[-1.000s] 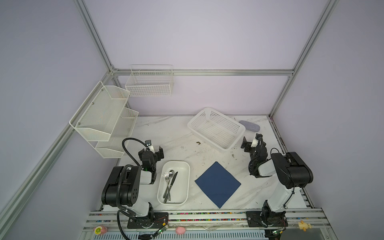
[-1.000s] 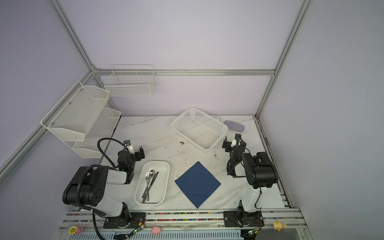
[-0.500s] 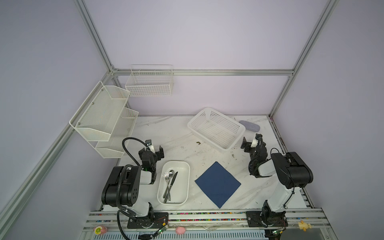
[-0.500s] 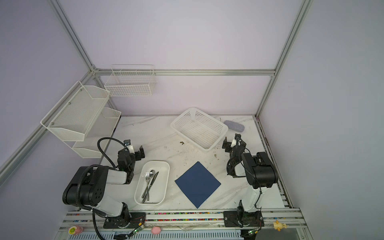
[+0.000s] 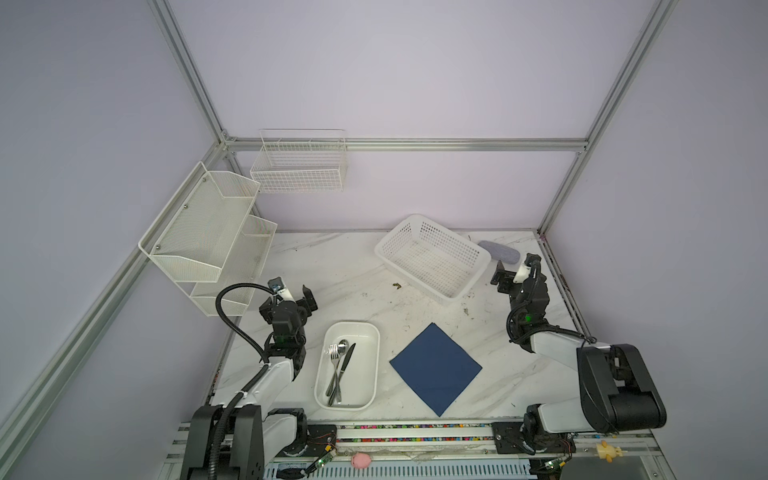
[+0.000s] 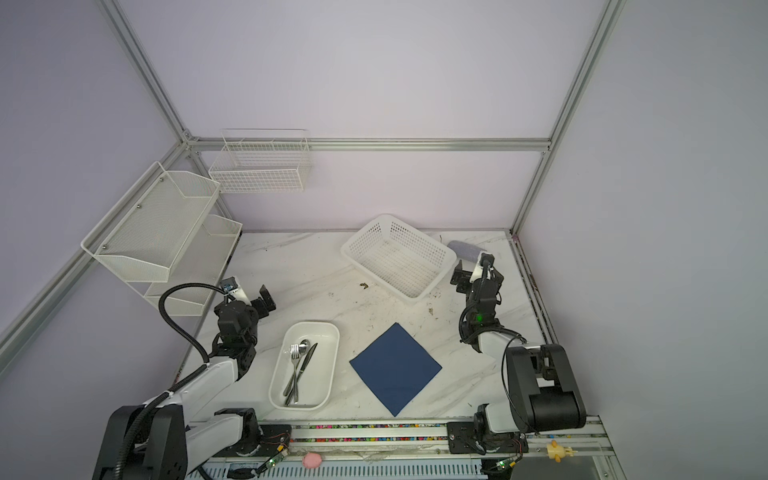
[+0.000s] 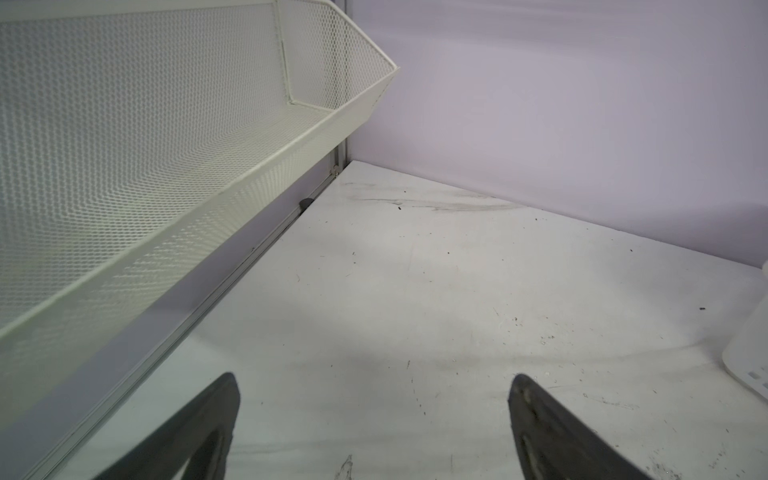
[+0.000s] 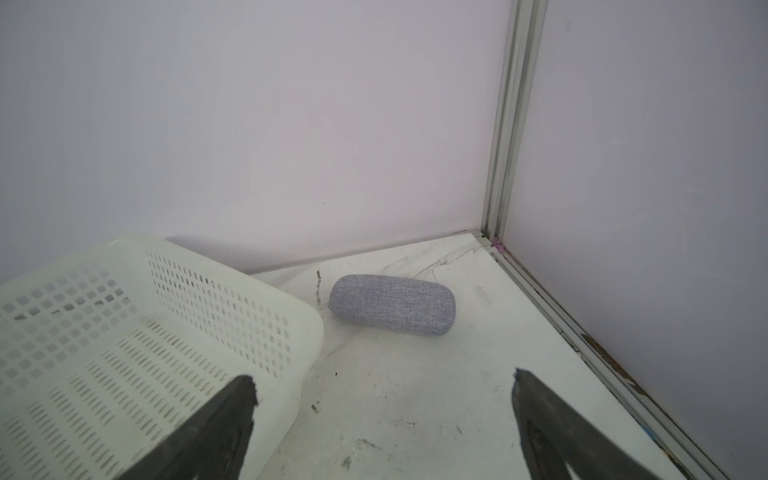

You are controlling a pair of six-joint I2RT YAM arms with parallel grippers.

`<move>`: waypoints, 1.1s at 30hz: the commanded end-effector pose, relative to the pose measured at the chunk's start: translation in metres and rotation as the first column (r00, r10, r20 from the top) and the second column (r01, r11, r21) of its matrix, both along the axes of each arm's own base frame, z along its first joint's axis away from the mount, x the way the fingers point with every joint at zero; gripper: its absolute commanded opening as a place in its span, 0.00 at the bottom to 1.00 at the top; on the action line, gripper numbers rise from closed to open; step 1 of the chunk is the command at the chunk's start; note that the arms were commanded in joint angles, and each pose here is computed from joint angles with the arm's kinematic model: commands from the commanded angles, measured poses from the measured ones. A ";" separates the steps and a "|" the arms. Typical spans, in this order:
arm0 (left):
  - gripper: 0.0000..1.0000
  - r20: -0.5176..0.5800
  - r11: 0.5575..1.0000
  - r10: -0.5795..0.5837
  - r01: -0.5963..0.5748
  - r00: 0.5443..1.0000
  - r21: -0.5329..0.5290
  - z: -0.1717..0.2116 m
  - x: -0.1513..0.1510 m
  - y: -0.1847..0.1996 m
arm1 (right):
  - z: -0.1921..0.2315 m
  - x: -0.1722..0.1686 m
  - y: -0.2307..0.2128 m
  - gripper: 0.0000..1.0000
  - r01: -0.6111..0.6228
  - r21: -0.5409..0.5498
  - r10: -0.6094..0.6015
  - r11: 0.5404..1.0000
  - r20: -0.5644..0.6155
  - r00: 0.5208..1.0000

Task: Place the utensils on the paper napkin and roll it up
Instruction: 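Move the left gripper over the tray while the right reaches the napkin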

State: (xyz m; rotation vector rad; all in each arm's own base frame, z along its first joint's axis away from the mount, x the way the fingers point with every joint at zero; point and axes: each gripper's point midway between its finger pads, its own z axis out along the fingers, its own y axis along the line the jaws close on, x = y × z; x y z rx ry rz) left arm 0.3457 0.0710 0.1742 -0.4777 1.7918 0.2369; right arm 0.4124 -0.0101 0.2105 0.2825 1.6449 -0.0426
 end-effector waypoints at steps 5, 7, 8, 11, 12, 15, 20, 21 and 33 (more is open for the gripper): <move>1.00 -0.090 0.933 0.153 -0.173 0.984 -0.316 0.033 -0.038 0.003 | 0.027 -0.021 0.040 0.97 -0.147 0.340 0.209 0.929 -0.151 0.966; 1.00 -0.057 0.932 0.025 -0.044 0.998 -0.360 0.040 -0.038 -0.018 | 0.044 -0.030 0.081 0.98 -0.370 0.394 0.440 0.841 -0.104 0.892; 0.99 -0.034 0.922 -0.039 0.023 0.999 -0.385 0.044 -0.040 -0.029 | 0.051 -0.037 0.099 0.97 -0.456 0.429 0.536 0.780 -0.082 0.840; 1.00 0.027 0.887 -0.192 0.186 0.981 -0.423 0.055 -0.050 -0.057 | 0.054 -0.057 0.135 0.97 -0.571 0.561 0.707 0.599 -0.035 0.706; 1.00 0.039 0.875 -0.223 0.218 0.974 -0.432 0.057 -0.054 -0.063 | 0.053 -0.063 0.145 0.94 -0.596 0.592 0.751 0.542 -0.024 0.659; 1.00 0.087 0.820 -0.358 0.358 0.930 -0.447 0.063 -0.065 -0.088 | 0.036 -0.081 0.164 0.83 -0.591 0.670 0.832 0.450 -0.074 0.550; 1.00 0.118 0.673 -0.530 0.501 0.840 -0.543 0.056 -0.079 -0.127 | -0.002 -0.116 0.184 0.76 -0.528 0.656 0.819 0.540 -0.264 0.510; 1.00 0.117 0.639 -0.558 0.516 0.822 -0.571 0.051 -0.081 -0.135 | -0.010 -0.125 0.194 0.74 -0.525 0.653 0.822 0.546 -0.298 0.484; 0.90 -0.062 0.542 -0.727 0.516 0.684 -0.663 0.010 -0.100 -0.186 | -0.104 -0.191 0.266 0.49 -0.503 0.641 0.804 0.580 -0.551 0.225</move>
